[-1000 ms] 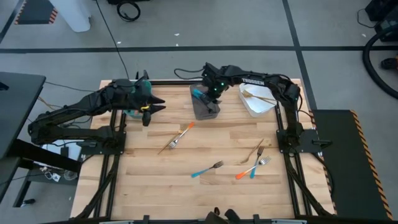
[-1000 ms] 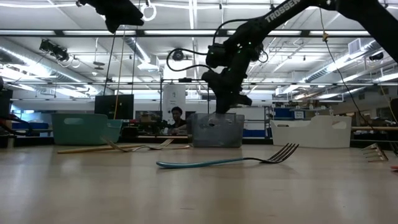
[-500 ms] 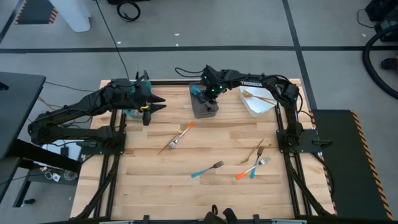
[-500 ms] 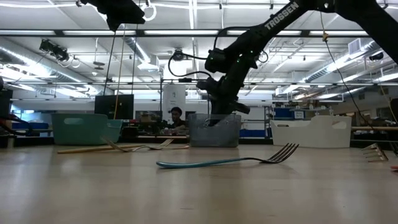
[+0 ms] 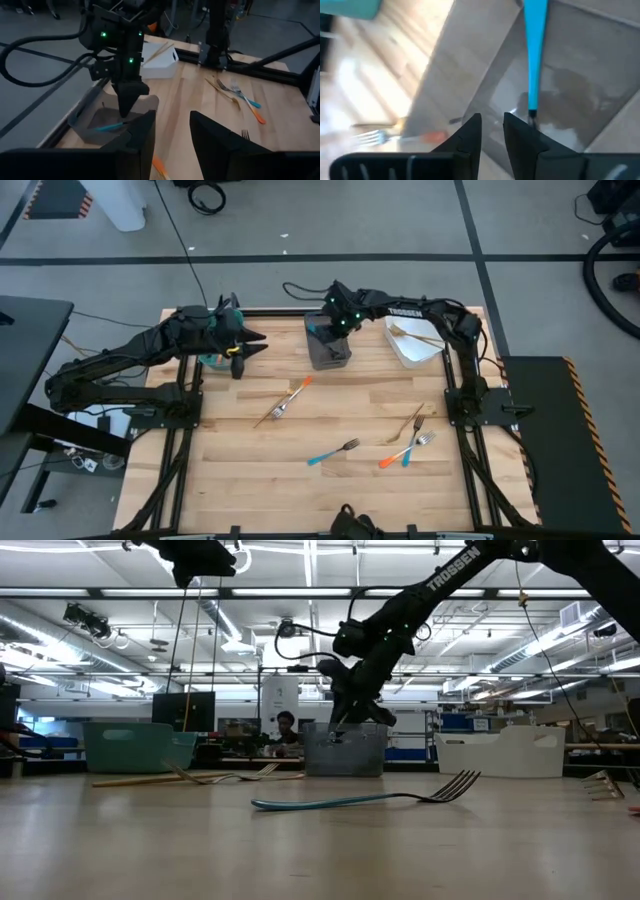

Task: Sort silverware by color (type)
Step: Put the left blue fork into the black bin

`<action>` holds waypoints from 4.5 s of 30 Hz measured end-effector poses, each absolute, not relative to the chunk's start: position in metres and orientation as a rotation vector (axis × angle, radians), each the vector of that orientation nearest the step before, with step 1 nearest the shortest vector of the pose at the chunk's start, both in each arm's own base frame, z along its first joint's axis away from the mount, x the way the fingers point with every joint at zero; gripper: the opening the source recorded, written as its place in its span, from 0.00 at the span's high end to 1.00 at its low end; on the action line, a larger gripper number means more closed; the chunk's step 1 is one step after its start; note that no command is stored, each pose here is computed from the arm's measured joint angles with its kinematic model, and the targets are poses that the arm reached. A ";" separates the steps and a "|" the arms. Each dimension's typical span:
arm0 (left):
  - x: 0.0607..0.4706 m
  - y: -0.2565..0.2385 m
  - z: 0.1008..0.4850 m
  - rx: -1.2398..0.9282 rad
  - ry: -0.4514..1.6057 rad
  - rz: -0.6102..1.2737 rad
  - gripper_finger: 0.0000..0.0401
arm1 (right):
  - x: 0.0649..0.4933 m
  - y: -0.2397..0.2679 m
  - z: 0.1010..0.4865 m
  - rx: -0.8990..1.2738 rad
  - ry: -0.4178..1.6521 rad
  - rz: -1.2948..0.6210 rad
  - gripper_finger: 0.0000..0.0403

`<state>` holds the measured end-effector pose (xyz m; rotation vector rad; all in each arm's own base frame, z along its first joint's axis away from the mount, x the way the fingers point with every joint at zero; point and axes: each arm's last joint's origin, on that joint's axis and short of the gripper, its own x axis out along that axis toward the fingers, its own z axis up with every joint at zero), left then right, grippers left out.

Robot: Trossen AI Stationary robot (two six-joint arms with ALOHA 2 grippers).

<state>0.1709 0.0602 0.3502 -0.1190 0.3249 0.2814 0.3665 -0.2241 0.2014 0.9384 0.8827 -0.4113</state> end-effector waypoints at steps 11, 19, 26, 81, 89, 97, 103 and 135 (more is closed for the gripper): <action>0.171 0.070 0.362 0.011 0.218 0.430 0.68 | 0.358 -0.231 0.293 0.592 0.724 -0.242 0.78; 0.164 0.083 0.362 0.075 0.243 0.538 0.68 | 0.341 -0.224 0.356 0.247 0.465 -0.244 0.78; 0.161 0.088 0.358 0.122 0.304 0.559 0.68 | 0.345 -0.224 0.371 0.085 0.343 -0.248 0.78; 0.204 -0.004 0.228 -0.202 0.553 0.154 0.68 | 0.364 0.032 0.267 0.150 0.571 -0.064 0.79; 0.201 -0.010 0.214 -0.172 0.560 0.166 0.68 | 0.356 0.053 0.242 0.211 0.512 -0.115 0.79; 0.193 -0.014 0.201 -0.226 0.654 0.182 0.68 | 0.347 0.074 0.227 0.152 0.433 -0.094 0.79; 0.188 -0.020 0.195 -0.232 0.730 0.173 0.68 | 0.336 0.084 0.214 0.115 0.312 -0.167 0.79; 0.221 -0.024 0.165 -0.306 0.793 0.285 0.68 | 0.331 0.081 0.170 0.189 0.398 -0.162 0.79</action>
